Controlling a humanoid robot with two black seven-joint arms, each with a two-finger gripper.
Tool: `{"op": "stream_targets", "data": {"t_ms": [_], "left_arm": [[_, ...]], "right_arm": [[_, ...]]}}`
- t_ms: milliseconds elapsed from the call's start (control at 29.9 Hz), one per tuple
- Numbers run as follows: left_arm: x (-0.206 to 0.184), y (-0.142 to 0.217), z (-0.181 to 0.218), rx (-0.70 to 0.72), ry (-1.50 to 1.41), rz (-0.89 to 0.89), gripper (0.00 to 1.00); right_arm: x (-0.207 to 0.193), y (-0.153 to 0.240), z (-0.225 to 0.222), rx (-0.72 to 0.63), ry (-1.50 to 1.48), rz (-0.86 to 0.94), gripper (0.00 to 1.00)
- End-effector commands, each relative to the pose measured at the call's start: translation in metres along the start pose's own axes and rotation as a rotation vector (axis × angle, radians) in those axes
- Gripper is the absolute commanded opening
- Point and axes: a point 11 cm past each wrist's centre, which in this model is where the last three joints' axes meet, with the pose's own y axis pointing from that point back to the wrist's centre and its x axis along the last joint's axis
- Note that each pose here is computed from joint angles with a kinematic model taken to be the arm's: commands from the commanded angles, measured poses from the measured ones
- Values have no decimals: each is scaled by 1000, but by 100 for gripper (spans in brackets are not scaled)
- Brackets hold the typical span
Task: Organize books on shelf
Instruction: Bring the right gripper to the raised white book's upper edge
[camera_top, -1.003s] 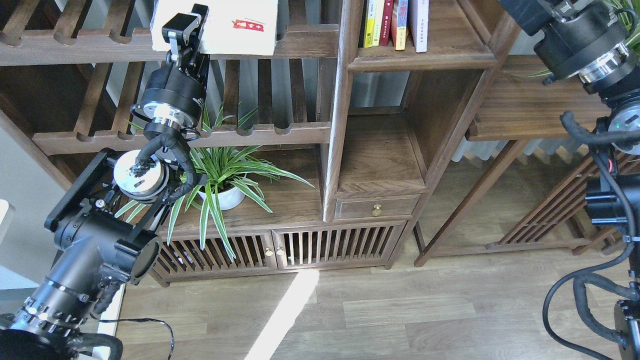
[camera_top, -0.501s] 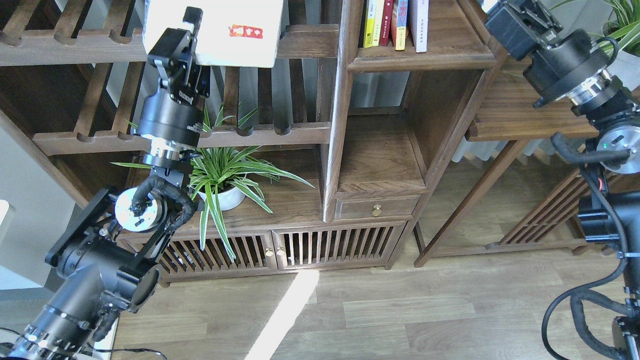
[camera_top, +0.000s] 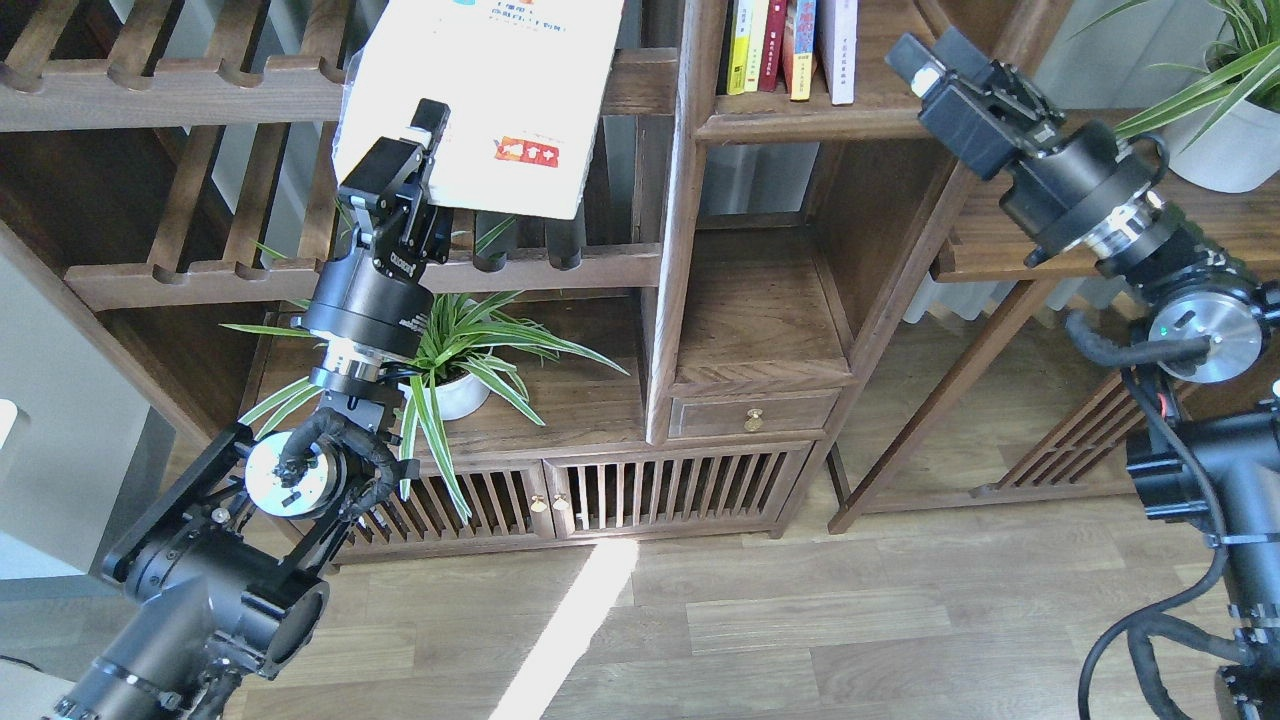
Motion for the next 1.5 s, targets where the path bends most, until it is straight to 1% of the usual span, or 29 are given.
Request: {"op": "stream_targets", "data": {"t_ms": [0,134,234,435,702,969,1204,1337,1471], "left_arm": [[1,2,2,-9,1,5,1],[2,4,1,-10,6,6,1],[-6,3,1,-5,7,-17,0],[-18,10,0,0,13,-45,0],[-29,13,6,21,-15,-69,1],[-56,18,-2,82,-65,-142,2],[-54,31,-1,115,-129,-124,2],[-49,44,0,140,-142,-95,2],[-46,53,-4,169,-136,-75,2]], "right_arm": [[-2,-1,13,-30,-15,-6,93],[-8,-3,29,-65,-33,-21,93],[-13,-6,43,-78,-65,-32,93],[-15,-5,54,-96,-84,-32,93],[-15,-5,61,-95,-111,-27,94],[-39,-21,87,-57,-225,-71,94],[-61,-35,103,-59,-279,-121,94],[-81,-47,108,-35,-323,-162,94],[-85,-50,107,-29,-326,-174,94]]}}
